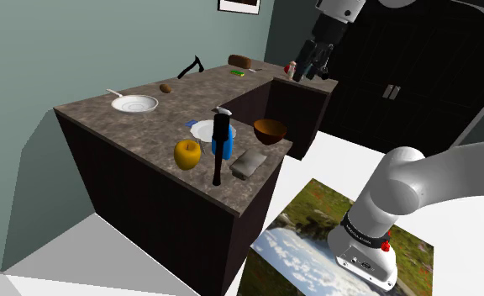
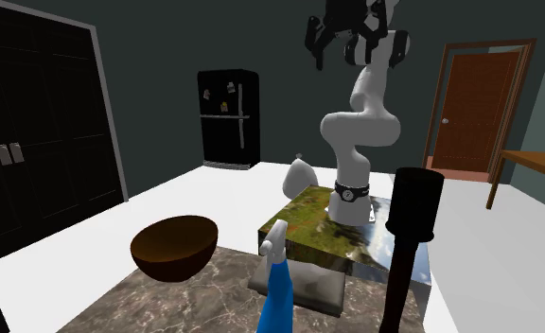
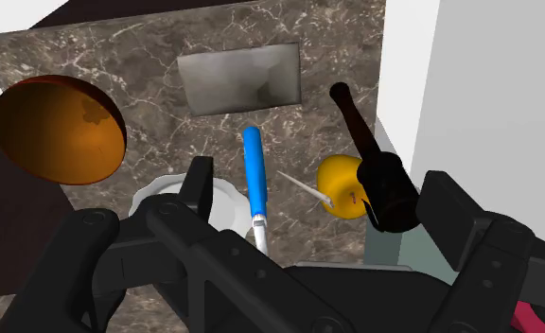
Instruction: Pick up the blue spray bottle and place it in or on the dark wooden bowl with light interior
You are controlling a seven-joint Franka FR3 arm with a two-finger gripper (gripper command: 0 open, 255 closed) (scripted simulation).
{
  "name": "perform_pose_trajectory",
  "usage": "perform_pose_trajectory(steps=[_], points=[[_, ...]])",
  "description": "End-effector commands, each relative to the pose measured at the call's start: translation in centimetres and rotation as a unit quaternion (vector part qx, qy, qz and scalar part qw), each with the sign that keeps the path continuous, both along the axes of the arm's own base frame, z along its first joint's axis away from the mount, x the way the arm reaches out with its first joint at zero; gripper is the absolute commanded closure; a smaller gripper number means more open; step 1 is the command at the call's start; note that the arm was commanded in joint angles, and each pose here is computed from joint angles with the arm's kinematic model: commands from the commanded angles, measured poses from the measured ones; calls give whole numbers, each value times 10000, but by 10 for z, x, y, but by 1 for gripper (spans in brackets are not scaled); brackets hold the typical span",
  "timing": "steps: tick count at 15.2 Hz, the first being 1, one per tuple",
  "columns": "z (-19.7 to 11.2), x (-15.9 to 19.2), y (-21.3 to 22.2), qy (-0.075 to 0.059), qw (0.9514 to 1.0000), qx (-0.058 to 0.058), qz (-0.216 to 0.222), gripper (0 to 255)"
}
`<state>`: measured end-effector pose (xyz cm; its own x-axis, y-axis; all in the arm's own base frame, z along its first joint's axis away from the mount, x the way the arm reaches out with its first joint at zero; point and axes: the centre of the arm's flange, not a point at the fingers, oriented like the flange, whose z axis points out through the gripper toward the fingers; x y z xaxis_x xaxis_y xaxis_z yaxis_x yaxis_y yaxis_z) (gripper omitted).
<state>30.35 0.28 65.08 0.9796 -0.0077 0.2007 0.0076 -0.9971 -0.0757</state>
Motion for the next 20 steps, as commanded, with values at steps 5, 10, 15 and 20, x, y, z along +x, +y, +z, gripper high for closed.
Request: perform_pose_trajectory(steps=[5, 10, 15, 20], points=[[-26, 51, 3, 163, 9998, -61, 46, 0], [-60, 113, 6, 366, 9992, -138, 104, 0], [-97, 173, 10, 569, 9980, -214, 161, 0], [-136, 232, 14, 772, 9964, -291, 219, 0]])
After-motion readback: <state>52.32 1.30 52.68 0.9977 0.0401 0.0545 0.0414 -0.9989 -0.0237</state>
